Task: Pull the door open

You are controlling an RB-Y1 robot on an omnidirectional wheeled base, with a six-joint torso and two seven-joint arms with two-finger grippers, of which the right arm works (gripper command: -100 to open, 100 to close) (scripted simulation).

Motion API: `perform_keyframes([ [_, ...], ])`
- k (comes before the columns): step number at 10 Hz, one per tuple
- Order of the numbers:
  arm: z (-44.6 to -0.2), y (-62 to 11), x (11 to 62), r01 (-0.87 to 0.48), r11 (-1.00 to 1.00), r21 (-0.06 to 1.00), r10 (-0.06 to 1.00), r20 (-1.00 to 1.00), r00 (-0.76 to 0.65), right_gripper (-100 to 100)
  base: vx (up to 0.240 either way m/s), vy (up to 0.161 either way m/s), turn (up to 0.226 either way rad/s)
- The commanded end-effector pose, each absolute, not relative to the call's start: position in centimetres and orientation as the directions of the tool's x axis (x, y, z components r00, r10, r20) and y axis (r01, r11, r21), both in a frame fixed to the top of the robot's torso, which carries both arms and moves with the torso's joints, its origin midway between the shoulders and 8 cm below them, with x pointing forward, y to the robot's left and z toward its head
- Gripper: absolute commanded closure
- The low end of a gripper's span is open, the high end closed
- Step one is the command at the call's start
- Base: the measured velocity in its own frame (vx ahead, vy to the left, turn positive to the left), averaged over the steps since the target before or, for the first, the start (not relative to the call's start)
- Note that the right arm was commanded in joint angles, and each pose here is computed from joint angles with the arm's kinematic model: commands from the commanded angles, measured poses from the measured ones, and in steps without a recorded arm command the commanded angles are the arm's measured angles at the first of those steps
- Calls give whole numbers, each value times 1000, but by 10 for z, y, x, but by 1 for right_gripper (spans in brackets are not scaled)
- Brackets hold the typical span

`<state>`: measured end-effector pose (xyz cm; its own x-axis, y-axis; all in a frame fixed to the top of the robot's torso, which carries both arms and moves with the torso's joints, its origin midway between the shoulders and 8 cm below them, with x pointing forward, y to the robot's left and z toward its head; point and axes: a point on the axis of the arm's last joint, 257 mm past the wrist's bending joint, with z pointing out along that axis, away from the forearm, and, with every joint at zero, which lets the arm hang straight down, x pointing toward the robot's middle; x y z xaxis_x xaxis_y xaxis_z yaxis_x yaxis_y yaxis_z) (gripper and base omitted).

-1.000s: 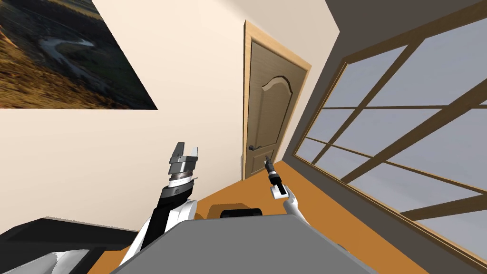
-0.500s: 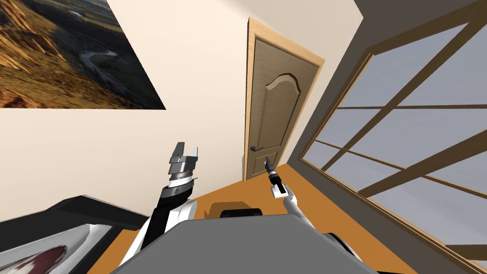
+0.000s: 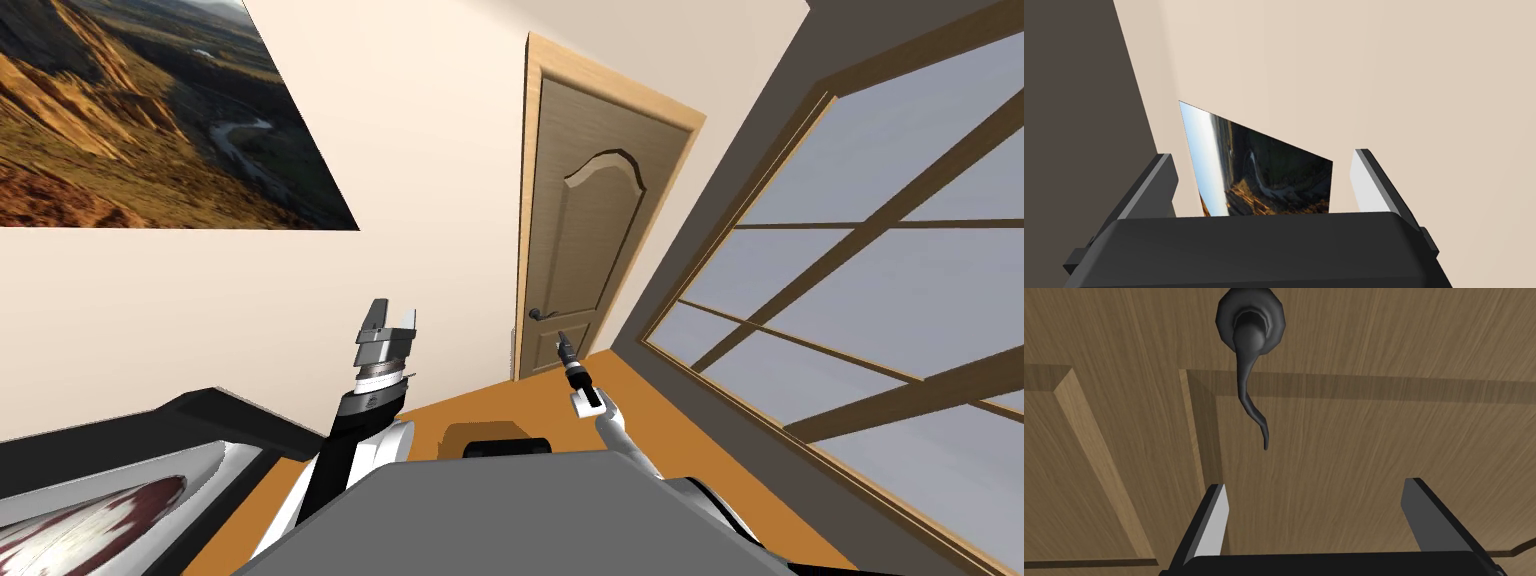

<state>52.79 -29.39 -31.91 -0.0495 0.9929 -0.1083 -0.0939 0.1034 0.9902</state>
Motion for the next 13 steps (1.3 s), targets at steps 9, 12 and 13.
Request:
perform_keyframes([
  [9, -350, -311, 534, -17, 102, 995, 993, -103, -50, -100, 9, -81, 165],
  [12, -354, -313, 535, -8, 102, 995, 994, -102, -49, -100, 5, -61, 91],
  [13, -353, -313, 534, -9, 102, 995, 994, -102, -49, -100, 2, -14, 10],
])
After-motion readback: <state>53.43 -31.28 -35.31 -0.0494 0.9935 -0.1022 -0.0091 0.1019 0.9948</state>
